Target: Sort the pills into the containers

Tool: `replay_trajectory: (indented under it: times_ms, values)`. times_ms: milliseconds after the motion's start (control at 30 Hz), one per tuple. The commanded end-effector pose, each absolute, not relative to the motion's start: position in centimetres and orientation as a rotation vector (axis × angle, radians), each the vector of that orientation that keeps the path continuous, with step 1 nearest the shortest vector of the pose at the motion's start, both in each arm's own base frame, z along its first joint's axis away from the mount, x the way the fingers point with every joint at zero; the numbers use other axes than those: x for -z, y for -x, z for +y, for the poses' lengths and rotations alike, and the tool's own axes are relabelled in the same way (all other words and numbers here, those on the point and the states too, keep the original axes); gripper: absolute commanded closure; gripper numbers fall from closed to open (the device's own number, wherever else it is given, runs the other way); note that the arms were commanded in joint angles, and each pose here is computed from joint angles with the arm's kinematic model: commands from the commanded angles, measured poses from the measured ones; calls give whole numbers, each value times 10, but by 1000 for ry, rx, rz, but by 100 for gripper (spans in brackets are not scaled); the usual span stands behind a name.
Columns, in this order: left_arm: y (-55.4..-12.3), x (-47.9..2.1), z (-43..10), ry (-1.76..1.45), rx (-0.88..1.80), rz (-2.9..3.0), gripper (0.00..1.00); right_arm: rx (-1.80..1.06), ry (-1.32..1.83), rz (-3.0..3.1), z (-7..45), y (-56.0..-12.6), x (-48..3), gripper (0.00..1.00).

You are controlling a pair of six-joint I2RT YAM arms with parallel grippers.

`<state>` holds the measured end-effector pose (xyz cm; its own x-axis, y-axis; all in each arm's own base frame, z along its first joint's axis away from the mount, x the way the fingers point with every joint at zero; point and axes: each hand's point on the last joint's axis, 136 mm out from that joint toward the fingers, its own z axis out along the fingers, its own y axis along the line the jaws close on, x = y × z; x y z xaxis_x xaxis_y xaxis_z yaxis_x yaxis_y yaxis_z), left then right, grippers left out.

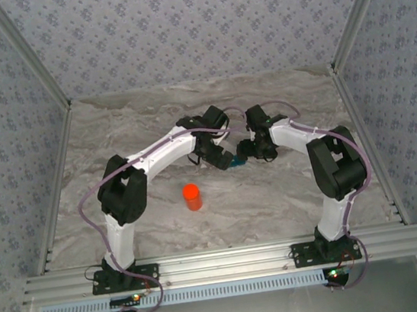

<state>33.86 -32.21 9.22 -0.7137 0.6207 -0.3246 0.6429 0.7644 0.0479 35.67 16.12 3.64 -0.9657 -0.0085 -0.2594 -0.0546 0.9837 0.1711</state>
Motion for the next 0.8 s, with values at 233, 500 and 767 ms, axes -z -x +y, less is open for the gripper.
replay_trajectory:
  times_ms: [233,500,767]
  values:
    - [-324,-72,-332,-1044,181,2680,2,-213,73,2937,155,-347,-16,21]
    - [-328,-58,-330,-1047,123,2686,2,-211,74,2934,155,-347,-15,22]
    - [-335,-48,-332,-1050,100,2692,2,-206,76,2937,155,-346,-14,22]
